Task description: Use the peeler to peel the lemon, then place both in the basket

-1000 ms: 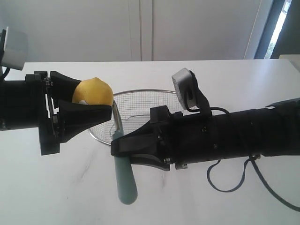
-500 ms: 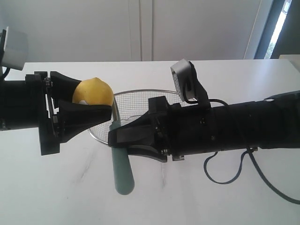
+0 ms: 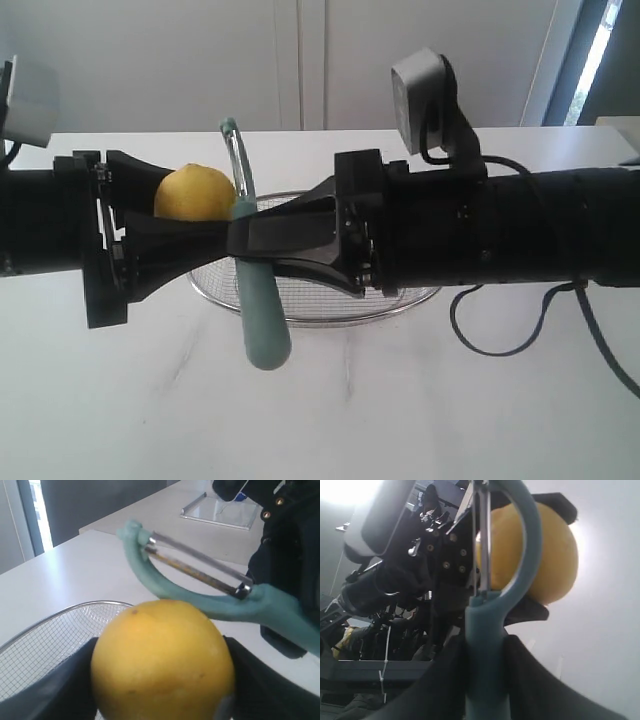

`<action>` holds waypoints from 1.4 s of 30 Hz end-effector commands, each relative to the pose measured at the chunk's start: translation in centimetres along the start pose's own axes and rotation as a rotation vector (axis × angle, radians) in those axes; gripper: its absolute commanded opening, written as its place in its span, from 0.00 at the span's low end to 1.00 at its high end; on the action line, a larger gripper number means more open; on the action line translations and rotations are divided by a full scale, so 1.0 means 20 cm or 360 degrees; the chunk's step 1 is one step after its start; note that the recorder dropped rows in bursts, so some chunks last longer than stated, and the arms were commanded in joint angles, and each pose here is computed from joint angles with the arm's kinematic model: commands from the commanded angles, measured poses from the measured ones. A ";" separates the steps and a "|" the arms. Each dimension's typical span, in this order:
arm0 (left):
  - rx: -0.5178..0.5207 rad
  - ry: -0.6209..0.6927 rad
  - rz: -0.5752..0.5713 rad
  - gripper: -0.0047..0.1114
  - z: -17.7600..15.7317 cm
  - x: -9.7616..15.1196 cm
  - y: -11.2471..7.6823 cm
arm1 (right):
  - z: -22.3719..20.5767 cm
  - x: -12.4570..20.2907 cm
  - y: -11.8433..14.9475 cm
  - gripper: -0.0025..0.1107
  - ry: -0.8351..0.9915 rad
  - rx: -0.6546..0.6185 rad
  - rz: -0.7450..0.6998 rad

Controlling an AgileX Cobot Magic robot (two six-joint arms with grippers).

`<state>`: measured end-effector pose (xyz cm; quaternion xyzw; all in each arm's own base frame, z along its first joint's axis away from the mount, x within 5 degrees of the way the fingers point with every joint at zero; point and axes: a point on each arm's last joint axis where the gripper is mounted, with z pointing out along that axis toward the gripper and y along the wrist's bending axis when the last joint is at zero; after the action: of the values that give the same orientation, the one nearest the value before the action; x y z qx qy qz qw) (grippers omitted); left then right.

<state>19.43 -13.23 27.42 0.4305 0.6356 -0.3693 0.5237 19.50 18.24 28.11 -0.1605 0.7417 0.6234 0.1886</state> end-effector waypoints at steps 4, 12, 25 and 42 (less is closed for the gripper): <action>0.0011 -0.0043 0.0248 0.04 0.00 -0.02 -0.01 | -0.01 -0.01 0.06 0.02 -0.0004 -0.0081 -0.0047; 0.0011 -0.0043 0.0248 0.04 0.00 -0.02 -0.01 | -0.17 -0.05 0.24 0.02 -0.0191 -0.0121 -0.0214; 0.0019 -0.0049 0.0248 0.04 0.00 -0.02 -0.01 | -0.35 0.04 0.04 0.02 -0.0229 0.0673 -0.0068; 0.0024 -0.0052 0.0248 0.04 0.00 -0.02 -0.01 | -0.15 0.11 -0.23 0.02 -0.0113 0.0426 0.0281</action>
<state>19.42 -13.23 27.40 0.4321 0.6355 -0.3686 0.5230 19.39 13.50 23.72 -0.0420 0.8367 0.5156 0.1801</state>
